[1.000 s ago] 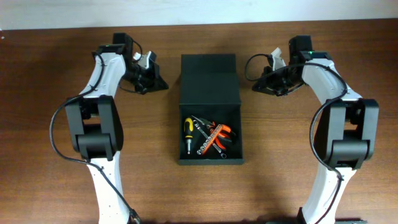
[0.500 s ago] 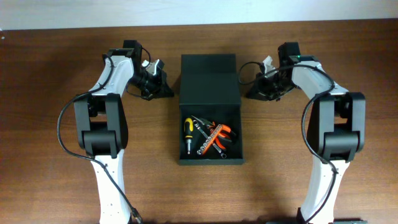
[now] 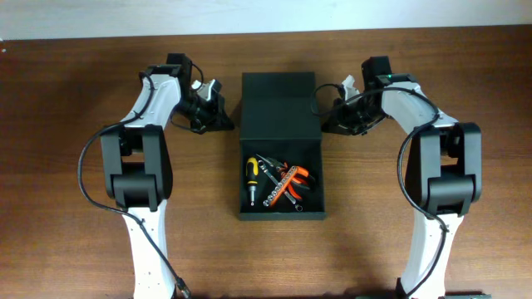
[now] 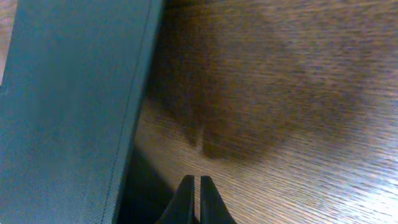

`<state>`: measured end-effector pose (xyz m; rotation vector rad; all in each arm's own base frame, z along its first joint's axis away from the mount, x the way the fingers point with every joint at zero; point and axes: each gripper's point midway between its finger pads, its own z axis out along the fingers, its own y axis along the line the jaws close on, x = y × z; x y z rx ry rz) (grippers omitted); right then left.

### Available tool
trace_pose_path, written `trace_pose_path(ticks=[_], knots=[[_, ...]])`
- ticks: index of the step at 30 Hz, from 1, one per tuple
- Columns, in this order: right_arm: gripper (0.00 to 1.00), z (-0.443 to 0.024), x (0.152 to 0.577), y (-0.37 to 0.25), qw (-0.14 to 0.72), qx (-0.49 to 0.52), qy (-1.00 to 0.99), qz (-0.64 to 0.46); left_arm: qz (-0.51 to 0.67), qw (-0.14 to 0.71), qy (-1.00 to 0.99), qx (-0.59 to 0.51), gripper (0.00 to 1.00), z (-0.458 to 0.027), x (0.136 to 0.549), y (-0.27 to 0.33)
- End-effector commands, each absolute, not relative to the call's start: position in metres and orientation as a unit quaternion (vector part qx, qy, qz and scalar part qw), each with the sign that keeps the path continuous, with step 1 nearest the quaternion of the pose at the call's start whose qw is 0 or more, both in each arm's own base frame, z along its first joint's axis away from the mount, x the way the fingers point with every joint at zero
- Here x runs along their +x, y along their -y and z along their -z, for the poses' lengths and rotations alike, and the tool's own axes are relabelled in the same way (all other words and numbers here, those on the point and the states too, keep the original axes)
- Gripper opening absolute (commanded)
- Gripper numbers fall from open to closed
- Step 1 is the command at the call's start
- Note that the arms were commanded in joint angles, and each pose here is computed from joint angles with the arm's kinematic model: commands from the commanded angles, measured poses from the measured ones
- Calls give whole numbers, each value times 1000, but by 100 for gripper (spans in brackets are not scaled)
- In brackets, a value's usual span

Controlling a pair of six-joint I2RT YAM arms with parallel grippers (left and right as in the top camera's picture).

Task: Pack container
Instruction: 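Move both grippers to the raised lid's left and right edges, then push the lid edges with both grippers, tilting the lid forward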

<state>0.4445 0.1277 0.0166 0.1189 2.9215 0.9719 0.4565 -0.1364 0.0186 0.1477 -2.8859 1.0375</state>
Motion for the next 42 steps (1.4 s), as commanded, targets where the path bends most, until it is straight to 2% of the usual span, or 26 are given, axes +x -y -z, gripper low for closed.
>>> trace_pose_path(ticks=[1, 22, 42], knots=[[4, -18, 444, -133, 30, 36, -946, -322, -345, 45, 937, 35, 2, -15, 450, 145], [4, -4, 451, -142, 26, 44, -934, -353, -344, 52, 937, 29, 2, -4, 449, 152], [4, -7, 454, -146, 33, 39, -929, -366, -391, 42, 919, 32, 2, -15, 456, 166]])
